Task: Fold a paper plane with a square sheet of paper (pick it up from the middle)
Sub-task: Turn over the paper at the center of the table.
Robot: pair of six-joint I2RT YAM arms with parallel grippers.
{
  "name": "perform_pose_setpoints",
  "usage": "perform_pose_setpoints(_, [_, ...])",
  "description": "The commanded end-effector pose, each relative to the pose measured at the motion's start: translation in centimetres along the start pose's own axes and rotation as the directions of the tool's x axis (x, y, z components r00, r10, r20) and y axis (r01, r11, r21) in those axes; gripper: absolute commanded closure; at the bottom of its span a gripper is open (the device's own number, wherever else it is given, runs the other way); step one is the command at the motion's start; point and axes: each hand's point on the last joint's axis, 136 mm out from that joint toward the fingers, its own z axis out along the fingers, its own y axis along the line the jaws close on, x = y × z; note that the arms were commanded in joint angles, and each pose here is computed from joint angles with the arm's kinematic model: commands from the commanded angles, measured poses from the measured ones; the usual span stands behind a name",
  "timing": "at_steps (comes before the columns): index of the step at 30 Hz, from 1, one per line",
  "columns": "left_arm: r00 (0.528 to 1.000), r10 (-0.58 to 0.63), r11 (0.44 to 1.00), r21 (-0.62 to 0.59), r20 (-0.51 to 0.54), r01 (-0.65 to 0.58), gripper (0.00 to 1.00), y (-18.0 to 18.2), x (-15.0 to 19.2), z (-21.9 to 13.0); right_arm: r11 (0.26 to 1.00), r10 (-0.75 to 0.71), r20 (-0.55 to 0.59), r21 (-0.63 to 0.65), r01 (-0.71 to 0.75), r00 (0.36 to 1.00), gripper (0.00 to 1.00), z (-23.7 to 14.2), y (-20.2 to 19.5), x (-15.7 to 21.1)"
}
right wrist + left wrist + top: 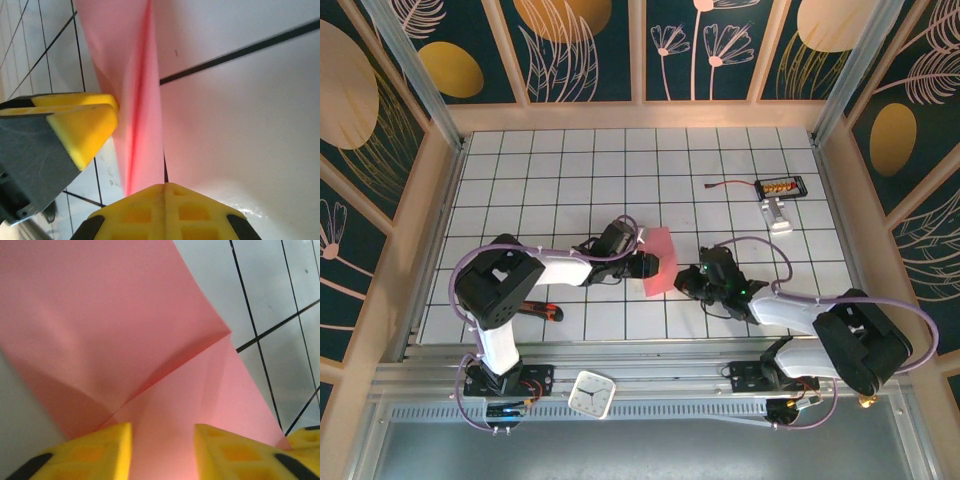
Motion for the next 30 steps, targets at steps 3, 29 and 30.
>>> perform_pose_setpoints(3, [0.98, 0.076, 0.992, 0.086, 0.183, -0.093, 0.43, -5.3, -5.5, -5.2, 0.956, -0.234, 0.032, 0.191, 0.224, 0.972, 1.0, -2.3, -0.3, -3.9])
perform_pose_setpoints(29, [0.945, -0.157, 0.987, 0.014, 0.288, 0.16, 0.4, 1.1, -9.2, -10.9, 0.624, -0.743, -0.298, 0.016, 0.781, 0.599, 1.0, 1.3, 7.2, 5.5])
perform_pose_setpoints(30, [0.946, -0.167, 0.986, 0.028, 0.277, 0.166, 0.41, 0.9, -9.1, -10.8, 0.623, -0.746, -0.299, 0.004, 0.782, 0.595, 1.0, 1.4, 7.0, 5.7])
